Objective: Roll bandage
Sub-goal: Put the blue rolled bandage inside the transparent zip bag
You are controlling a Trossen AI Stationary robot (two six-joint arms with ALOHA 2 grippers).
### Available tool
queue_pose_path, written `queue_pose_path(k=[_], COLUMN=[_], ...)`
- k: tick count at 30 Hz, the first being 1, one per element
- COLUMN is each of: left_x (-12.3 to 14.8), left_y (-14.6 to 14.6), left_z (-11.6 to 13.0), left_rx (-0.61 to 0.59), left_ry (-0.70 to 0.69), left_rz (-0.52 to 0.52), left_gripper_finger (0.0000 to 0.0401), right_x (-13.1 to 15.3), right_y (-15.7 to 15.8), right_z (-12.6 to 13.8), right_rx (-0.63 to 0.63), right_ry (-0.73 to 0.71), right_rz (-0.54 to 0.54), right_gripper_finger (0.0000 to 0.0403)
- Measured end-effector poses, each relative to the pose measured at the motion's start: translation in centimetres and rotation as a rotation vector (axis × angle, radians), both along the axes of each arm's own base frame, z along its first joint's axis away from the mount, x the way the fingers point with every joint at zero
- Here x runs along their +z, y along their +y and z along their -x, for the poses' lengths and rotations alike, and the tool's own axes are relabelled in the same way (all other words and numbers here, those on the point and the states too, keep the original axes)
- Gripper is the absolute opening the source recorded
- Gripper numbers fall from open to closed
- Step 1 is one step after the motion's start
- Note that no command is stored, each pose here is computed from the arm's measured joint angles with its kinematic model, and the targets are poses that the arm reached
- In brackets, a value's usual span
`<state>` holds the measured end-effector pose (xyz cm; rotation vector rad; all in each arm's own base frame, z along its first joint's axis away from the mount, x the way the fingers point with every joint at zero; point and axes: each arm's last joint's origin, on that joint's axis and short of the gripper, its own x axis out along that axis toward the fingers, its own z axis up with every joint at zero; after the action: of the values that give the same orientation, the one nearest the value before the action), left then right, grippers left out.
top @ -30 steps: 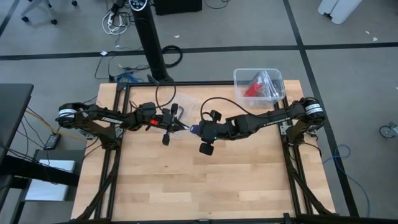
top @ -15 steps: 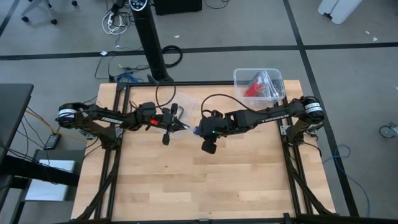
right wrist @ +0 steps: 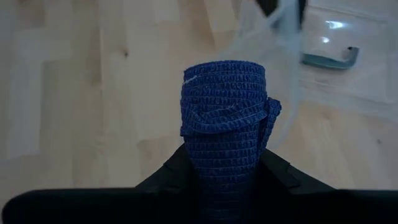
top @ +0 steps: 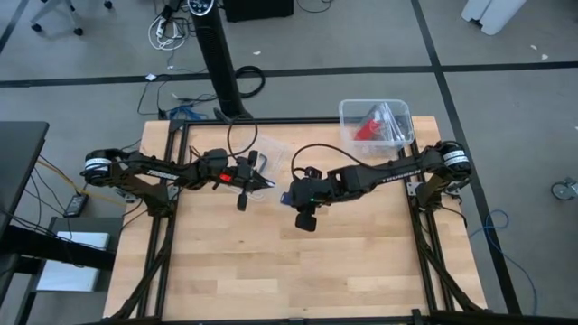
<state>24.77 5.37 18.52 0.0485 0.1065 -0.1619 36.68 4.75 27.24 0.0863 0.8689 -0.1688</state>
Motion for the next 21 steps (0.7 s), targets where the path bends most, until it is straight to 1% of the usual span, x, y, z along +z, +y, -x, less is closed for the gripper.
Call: queue_pose_path(k=[3, 10, 18, 21], left_x=[0.0, 0.1, 1.1, 1.4], left_y=[0.0, 0.0, -0.7, -1.0], left_z=[0.0, 0.0, -0.9, -1.2], left_rx=[0.001, 0.001, -0.030, -0.046], left_ry=[-0.001, -0.003, -0.028, -0.011], left_rz=[0.014, 0.020, 0.032, 0.031], left_gripper_finger=[0.0000, 0.0000, 0.0000, 0.0000], right_x=[-0.1, -0.4, -0.5, -0.5], right_y=[-0.1, -1.2, -2.6, -3.2], right_z=[0.1, 0.3, 0.3, 0.2], right_rx=[-0.007, -0.043, -0.049, -0.052], right_ry=[0.013, 0.062, 0.079, 0.081], right_rz=[-0.008, -0.069, -0.162, -0.202], right_gripper_finger=[0.0100, 0.0100, 0.0099, 0.0099])
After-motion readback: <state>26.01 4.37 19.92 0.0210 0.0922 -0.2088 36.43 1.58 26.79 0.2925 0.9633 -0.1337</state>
